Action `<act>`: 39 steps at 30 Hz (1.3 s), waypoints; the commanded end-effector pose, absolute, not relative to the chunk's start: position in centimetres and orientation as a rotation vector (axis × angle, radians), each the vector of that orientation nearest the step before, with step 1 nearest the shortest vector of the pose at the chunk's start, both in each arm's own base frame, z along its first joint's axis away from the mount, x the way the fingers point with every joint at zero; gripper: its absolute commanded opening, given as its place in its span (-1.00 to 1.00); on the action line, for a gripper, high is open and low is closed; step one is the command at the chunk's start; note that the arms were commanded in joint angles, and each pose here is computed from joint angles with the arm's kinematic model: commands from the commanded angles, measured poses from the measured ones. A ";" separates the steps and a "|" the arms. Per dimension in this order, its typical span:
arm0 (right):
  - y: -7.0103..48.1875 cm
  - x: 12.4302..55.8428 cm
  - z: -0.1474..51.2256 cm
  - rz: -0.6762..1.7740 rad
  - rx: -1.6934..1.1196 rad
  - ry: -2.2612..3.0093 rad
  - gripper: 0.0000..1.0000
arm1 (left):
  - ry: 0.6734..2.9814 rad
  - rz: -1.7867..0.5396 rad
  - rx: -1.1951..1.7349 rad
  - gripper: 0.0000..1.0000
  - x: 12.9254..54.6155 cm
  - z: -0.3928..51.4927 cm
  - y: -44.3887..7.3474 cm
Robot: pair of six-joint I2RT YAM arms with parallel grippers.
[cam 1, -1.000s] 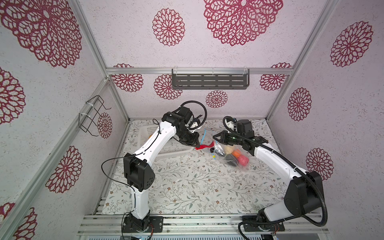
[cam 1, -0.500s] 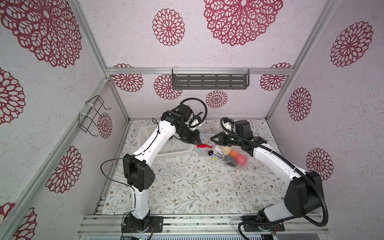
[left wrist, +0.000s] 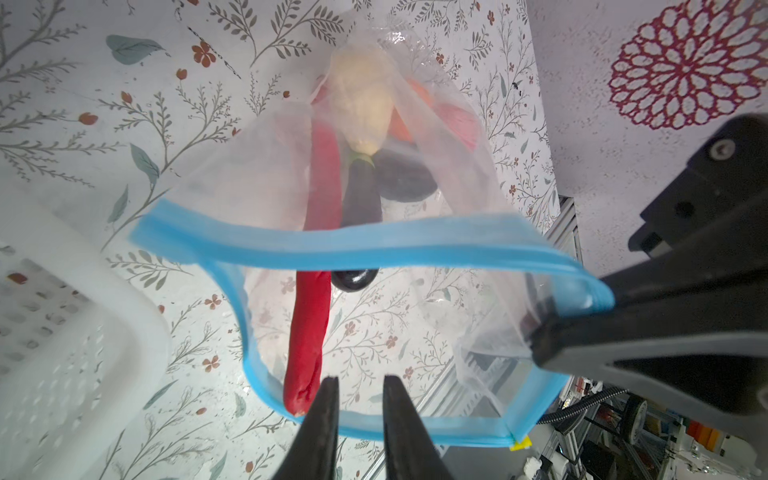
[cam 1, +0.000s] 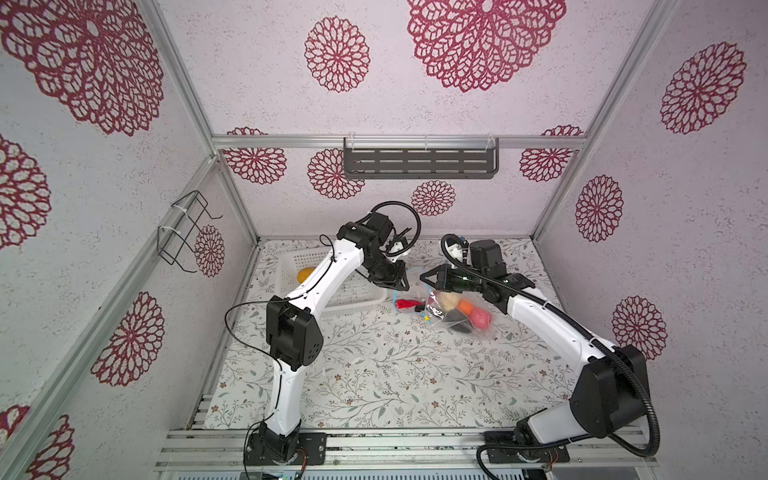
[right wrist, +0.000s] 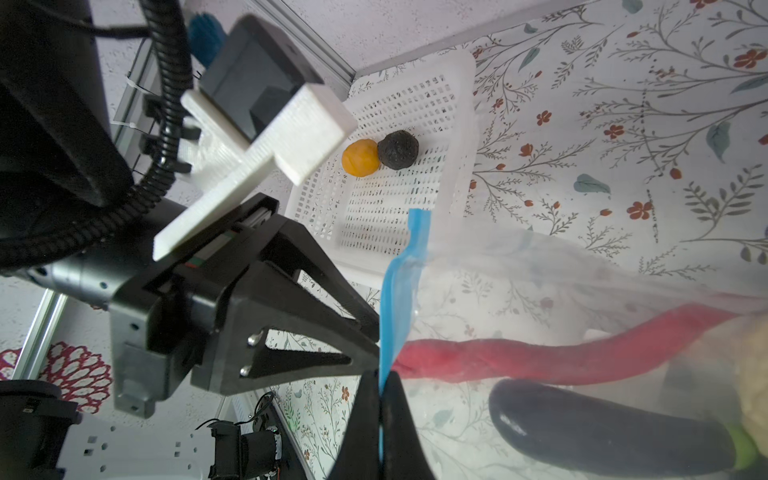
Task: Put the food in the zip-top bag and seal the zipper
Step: 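Open the left gripper to release the chili into the bag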
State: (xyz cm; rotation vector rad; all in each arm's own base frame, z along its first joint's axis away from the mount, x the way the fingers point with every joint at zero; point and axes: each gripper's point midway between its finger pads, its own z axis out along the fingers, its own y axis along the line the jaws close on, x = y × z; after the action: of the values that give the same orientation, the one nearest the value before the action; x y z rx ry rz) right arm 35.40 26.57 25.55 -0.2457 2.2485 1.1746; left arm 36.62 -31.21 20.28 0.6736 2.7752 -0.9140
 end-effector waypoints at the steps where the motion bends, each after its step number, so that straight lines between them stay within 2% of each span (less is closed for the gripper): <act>1: 26.6 34.5 28.2 1.193 -0.298 2.169 -1.00 | 2.676 -0.912 0.648 -0.42 37.4 22.7 -31.3; 5: 26.1 34.7 28.6 1.188 -0.290 2.159 -1.00 | 2.531 -0.956 0.521 -0.21 37.8 25.4 -29.1; 9: 25.5 35.0 28.9 1.191 -0.276 2.150 -1.00 | 2.479 -1.009 0.401 0.08 38.2 24.9 -27.1; 18: 25.5 35.3 29.6 1.224 -0.273 2.132 -1.00 | 2.527 -1.175 0.416 0.06 38.3 21.8 -29.2; 25: 25.3 35.3 29.9 1.235 -0.268 2.126 -1.00 | 2.554 -1.191 0.445 -0.11 38.6 20.3 -30.5; 37: 25.1 35.9 30.0 1.234 -0.262 2.129 -1.00 | 2.604 -1.152 0.435 -0.80 38.7 18.4 -30.2; 39: 25.0 35.9 30.1 1.232 -0.261 2.131 -1.00 | 2.607 -1.151 0.432 -0.86 38.8 18.2 -30.1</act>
State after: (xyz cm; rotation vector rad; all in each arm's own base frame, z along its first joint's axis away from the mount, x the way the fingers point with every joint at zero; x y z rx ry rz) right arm 35.85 25.03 26.64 -0.2165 2.2246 1.2078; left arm 38.26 -29.75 18.28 0.3968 2.6326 -1.1537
